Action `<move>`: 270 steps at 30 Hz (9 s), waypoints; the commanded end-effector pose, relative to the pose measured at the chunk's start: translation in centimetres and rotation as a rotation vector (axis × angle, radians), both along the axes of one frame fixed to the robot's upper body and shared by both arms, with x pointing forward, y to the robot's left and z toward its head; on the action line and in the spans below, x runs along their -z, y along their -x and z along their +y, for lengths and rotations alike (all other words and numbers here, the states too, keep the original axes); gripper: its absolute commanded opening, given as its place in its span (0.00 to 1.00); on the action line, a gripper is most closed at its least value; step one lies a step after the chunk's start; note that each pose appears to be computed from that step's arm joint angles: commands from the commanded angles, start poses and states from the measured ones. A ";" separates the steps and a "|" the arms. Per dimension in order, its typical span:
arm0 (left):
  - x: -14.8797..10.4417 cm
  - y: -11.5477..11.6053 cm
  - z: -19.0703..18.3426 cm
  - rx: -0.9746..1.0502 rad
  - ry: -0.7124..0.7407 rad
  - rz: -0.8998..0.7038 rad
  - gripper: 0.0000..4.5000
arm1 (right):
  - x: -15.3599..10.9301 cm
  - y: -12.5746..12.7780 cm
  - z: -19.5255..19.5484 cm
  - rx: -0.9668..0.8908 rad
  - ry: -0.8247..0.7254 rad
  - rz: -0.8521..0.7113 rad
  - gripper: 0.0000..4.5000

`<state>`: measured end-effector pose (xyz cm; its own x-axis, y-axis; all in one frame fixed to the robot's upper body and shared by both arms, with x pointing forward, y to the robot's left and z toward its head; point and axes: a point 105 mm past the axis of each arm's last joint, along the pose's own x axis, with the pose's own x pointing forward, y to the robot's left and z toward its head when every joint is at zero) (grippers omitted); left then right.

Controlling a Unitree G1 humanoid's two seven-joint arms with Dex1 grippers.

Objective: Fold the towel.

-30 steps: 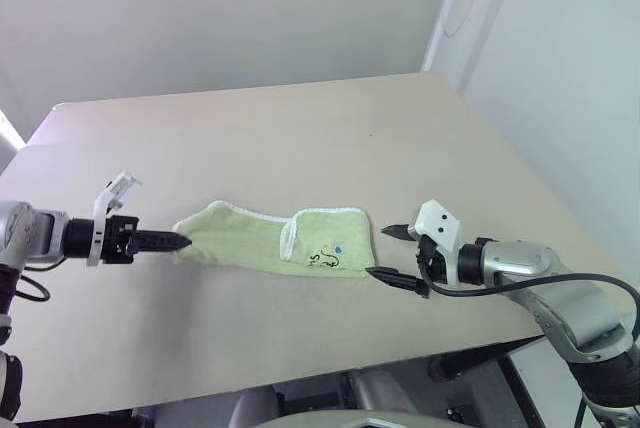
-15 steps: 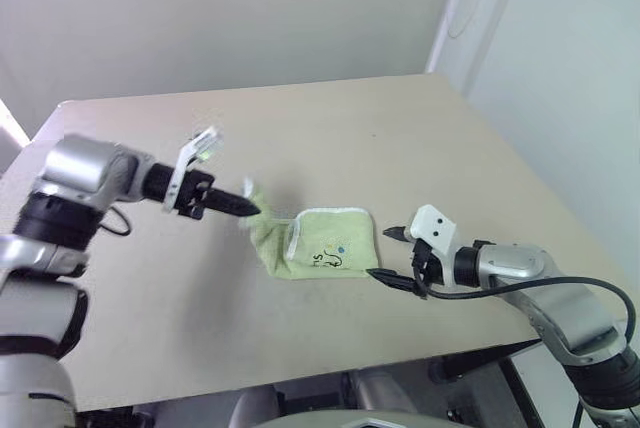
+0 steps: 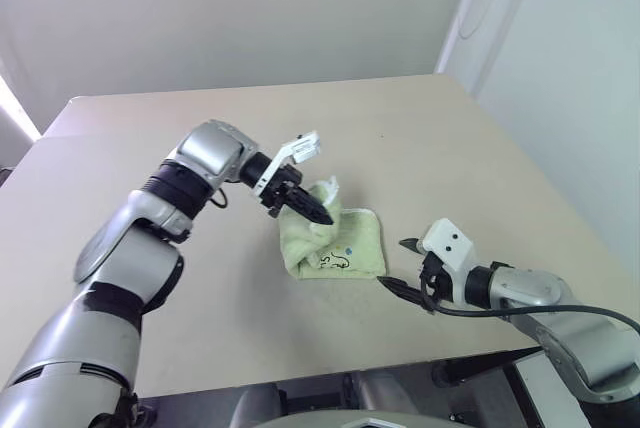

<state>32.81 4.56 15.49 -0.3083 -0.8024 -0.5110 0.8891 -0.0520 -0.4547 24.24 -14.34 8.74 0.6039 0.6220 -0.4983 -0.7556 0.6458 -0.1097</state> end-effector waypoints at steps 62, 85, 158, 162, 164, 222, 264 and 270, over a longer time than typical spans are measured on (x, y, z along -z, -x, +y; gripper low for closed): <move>7.4 1.3 3.9 -0.219 0.216 -0.473 0.90 | 2.7 -6.5 5.3 0.043 -0.066 0.014 0.95; 5.9 0.3 6.4 -0.156 0.293 -0.417 0.90 | 2.9 -7.9 3.4 0.099 0.004 -0.010 0.95; 3.1 0.0 10.7 -0.308 0.168 -0.583 0.90 | 2.6 -3.9 7.9 -0.515 0.259 -0.198 0.95; 2.7 -0.2 10.8 -0.322 0.170 -0.592 0.90 | 3.2 -3.7 7.3 -0.532 0.301 -0.202 0.95; 2.6 -0.3 10.8 -0.325 0.169 -0.594 0.90 | 3.3 -3.9 7.2 -0.530 0.321 -0.217 0.95; 2.8 -2.5 11.3 -0.398 0.141 -0.652 0.91 | 0.9 -10.6 1.4 0.002 0.301 -0.318 0.00; 1.3 -0.7 12.3 -0.452 0.207 -0.533 0.91 | 3.9 -13.8 1.6 0.340 -0.074 -0.049 0.83; 1.3 -0.2 12.1 -0.459 0.215 -0.521 0.91 | 0.7 -14.0 1.3 0.313 -0.189 -0.096 0.83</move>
<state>32.95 16.57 12.61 0.3082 -0.8865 -0.3451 0.9403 0.3388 -0.0305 37.88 -12.73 5.74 0.8013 0.4525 -0.3914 -0.5074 0.8606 -0.0437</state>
